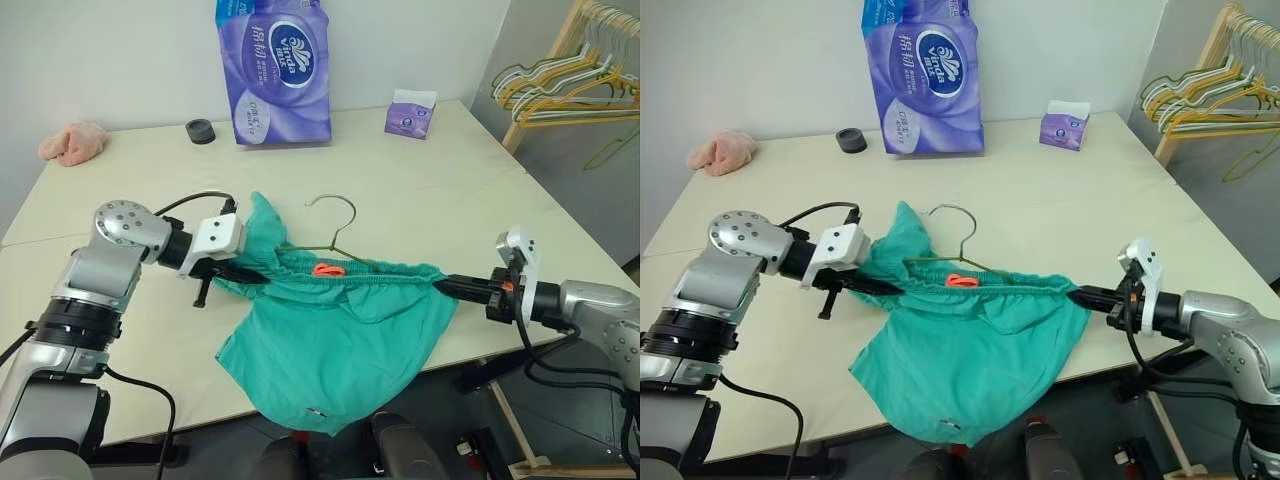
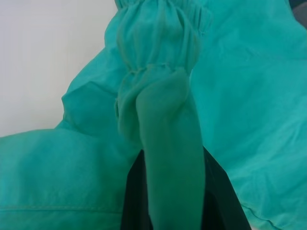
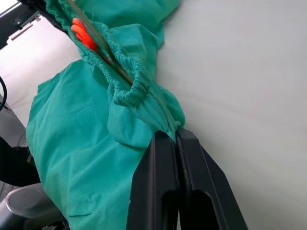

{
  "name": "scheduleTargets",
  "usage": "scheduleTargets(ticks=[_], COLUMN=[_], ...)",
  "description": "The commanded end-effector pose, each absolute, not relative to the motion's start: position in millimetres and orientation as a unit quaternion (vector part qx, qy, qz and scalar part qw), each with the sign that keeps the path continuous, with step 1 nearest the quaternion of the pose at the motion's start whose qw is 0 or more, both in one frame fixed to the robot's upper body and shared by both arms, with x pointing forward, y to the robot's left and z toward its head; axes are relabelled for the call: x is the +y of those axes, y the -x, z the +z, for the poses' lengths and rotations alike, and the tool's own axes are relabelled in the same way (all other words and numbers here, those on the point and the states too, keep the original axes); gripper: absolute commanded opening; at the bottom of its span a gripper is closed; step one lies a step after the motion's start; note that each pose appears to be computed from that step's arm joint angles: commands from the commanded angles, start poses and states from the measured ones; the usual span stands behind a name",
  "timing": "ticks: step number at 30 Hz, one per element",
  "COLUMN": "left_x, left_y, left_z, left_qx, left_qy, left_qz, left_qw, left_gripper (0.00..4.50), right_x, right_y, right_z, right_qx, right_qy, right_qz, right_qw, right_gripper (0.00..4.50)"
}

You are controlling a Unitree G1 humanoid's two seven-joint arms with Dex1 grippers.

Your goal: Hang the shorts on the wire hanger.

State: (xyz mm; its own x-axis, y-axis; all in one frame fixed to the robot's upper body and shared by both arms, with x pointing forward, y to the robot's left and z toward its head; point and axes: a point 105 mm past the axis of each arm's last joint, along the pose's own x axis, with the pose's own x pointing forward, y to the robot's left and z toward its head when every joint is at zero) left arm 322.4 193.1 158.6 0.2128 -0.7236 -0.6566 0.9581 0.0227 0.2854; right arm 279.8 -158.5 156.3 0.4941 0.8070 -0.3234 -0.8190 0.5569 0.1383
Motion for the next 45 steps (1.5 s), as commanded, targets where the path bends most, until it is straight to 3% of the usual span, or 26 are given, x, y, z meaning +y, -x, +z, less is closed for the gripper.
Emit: scheduleTargets(ticks=[1,6,9,19,27,36,40,45], left_x=[193.0,179.7,176.6,170.0,167.8,165.3,165.4,160.2], left_y=[-326.8,-325.8,-324.3,-316.1,-317.2,-315.6,-313.5,-312.0], left_z=[159.2,152.2,149.4,141.8,141.9,142.1,141.7,143.4], left_qx=[0.162,0.150,0.147,0.150,0.149,0.149,0.151,0.141], left_qy=[-0.362,-0.354,-0.348,-0.335,-0.337,-0.336,-0.335,-0.319], left_qz=[-0.586,-0.592,-0.593,-0.602,-0.605,-0.610,-0.612,-0.619], left_qw=[0.706,0.709,0.711,0.709,0.706,0.702,0.701,0.704], left_gripper=[0.00,0.00,0.00,0.00,0.00,0.00,0.00,0.00], right_x=[-141.4,-119.2,-117.3,-141.4,-133.9,-107.4,-101.5,-94.9], right_y=[-280.9,-276.5,-277.2,-279.9,-296.0,-312.8,-318.4,-317.1], right_z=[171.8,179.6,184.2,164.5,144.7,128.6,130.2,130.5], right_qx=[0.145,0.123,0.107,0.136,0.154,0.181,0.178,0.173], right_qy=[0.065,0.107,0.136,0.250,0.278,0.299,0.300,0.299], right_qz=[0.489,0.525,0.524,0.477,0.494,0.561,0.569,0.579], right_qw=[0.858,0.835,0.834,0.831,0.810,0.750,0.745,0.738], right_gripper=[0.05,0.05,0.68,4.08,4.08,4.08,3.17,1.40])
